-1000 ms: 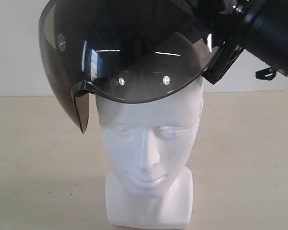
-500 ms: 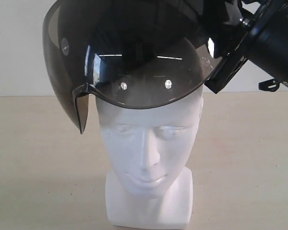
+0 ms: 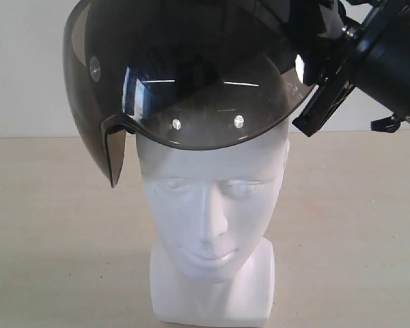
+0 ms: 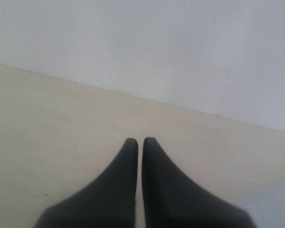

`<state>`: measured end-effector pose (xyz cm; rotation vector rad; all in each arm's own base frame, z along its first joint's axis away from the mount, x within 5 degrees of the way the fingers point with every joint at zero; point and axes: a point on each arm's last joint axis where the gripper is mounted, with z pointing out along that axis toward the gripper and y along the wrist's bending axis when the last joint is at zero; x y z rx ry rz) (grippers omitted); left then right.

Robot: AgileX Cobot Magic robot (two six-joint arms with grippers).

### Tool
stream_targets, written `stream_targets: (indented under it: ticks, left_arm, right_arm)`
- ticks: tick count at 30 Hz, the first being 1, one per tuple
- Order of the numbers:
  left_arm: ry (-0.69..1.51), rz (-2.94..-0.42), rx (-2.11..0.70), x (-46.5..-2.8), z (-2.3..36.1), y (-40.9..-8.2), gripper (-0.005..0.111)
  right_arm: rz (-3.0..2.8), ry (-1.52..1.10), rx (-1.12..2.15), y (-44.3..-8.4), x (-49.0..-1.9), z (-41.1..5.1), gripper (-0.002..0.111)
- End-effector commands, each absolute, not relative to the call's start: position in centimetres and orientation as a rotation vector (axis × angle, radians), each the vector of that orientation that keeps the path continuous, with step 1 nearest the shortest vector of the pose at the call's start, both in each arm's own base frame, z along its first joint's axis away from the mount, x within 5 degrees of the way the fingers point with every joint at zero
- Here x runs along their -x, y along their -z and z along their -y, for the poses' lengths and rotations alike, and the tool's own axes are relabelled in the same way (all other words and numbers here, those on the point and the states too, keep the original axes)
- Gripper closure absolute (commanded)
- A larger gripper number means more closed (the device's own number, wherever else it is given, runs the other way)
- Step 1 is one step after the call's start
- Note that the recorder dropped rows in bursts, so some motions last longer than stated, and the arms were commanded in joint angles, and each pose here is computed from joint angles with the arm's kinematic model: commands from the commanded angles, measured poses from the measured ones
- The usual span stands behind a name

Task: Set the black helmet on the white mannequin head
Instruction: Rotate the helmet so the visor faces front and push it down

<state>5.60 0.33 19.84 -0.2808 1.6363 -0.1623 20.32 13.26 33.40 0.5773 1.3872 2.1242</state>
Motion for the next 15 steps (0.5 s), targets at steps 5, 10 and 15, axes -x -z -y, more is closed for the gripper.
stream_targets:
  ticks: [5,10,15]
  left_arm:
    - [0.165,-1.642,0.279,-5.6,-0.3,-19.7,0.102]
    - [0.165,-1.642,0.279,-5.6,-0.3,-19.7,0.102]
    - [0.165,-1.642,0.279,-5.6,-0.3,-19.7,0.102]
  right_arm:
    - [-1.561,-2.029,-0.540,-31.7,-19.9,-13.6,0.109]
    - [-1.585,-2.029,-0.564,-30.7,-19.5,-13.5,0.109]
    - [-1.608,-2.023,-0.565,-30.0,-19.2,-13.4,0.109]
